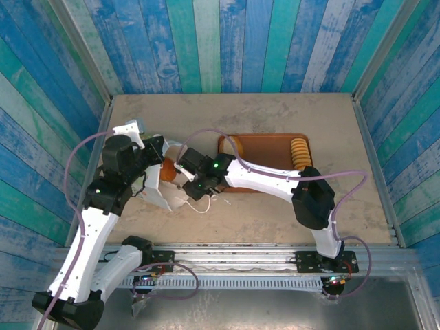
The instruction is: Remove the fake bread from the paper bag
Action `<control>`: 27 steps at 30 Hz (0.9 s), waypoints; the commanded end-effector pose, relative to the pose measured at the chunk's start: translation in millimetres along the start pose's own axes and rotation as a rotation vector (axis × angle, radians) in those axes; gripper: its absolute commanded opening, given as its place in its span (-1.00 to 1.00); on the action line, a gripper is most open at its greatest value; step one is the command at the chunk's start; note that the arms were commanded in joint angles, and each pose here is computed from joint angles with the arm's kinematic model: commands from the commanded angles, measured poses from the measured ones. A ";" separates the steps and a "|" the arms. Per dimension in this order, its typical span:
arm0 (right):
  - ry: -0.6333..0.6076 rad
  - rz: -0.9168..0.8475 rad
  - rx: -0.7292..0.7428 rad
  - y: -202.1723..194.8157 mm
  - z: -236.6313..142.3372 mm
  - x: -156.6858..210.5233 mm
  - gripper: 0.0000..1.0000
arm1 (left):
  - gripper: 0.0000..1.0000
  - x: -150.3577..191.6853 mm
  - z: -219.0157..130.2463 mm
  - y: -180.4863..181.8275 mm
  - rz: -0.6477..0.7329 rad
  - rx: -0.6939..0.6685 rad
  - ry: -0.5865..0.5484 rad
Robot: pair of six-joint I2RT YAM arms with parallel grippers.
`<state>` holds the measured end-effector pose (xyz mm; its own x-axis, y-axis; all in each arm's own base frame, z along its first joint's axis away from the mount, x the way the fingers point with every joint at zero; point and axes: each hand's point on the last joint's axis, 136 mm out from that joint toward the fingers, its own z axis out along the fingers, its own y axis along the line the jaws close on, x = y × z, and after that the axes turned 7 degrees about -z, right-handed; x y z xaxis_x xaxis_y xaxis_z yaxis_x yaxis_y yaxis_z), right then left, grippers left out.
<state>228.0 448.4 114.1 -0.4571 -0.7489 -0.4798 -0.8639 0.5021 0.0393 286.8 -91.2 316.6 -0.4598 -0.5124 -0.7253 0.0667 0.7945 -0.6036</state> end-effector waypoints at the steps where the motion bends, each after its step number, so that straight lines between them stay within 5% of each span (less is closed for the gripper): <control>1: -0.010 -0.018 -0.018 5.4 2.2 -9.2 0.13 | -1.00 -4.3 -0.3 -6.8 0.003 0.035 -0.021; 27: -0.020 -0.003 -0.143 15.5 29.3 -23.0 0.21 | -1.00 -5.9 -1.2 -9.8 0.002 0.046 -0.023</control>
<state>229.3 473.2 91.4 -0.4619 -0.7550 -0.4654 -0.8803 0.4542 0.1368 286.4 -93.8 316.1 -0.4664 -0.5097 -0.7230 0.0792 0.7900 -0.6080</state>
